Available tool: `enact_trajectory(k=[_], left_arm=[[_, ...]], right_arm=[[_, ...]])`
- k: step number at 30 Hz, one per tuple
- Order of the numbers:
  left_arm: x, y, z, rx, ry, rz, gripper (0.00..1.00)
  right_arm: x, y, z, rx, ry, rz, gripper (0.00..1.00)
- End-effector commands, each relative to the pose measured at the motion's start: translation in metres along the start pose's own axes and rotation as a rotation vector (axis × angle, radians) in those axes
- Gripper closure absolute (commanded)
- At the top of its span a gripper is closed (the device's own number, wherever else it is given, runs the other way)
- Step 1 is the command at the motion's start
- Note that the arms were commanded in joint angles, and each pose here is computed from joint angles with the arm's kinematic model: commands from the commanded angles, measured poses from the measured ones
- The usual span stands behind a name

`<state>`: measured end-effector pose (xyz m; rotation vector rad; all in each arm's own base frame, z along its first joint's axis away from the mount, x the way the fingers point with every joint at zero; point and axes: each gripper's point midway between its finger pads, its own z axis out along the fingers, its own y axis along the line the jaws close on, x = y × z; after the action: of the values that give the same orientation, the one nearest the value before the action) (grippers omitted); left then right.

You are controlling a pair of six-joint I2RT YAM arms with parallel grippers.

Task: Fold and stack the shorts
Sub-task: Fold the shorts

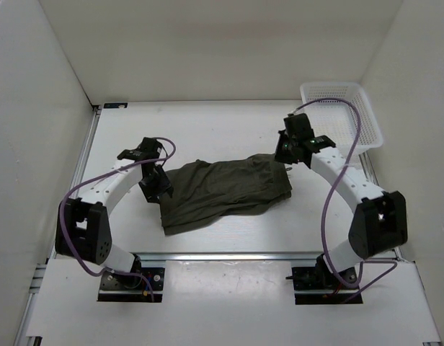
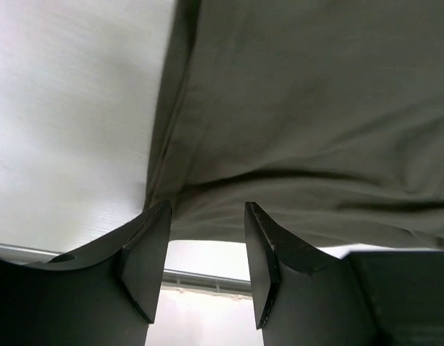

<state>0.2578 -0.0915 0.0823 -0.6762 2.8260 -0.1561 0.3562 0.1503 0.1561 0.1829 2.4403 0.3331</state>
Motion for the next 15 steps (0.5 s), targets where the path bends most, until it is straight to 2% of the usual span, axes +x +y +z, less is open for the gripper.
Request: enact_trajectory(k=[1,4,8,13,15], left_arm=[[0.000,-0.002,0.006,0.009,-0.011,-0.026,0.44],[0.014,0.002,0.019,-0.002,0.037,-0.017,0.44],[0.025,0.011,0.025,-0.022,0.059,-0.026,0.44],[0.028,0.014,0.025,-0.023,0.060,-0.026,0.44],[0.025,0.010,0.023,-0.007,0.057,-0.002,0.44]], right_arm=[[0.015,0.008,0.025,-0.005,0.081,-0.039,0.90],[0.038,-0.001,0.042,0.016,0.140,-0.020,0.92],[0.100,-0.040,0.056,0.122,0.254,0.004,0.94],[0.130,-0.061,0.064,0.186,0.311,0.015,0.98],[0.121,-0.050,0.058,0.157,0.295,0.011,0.98]])
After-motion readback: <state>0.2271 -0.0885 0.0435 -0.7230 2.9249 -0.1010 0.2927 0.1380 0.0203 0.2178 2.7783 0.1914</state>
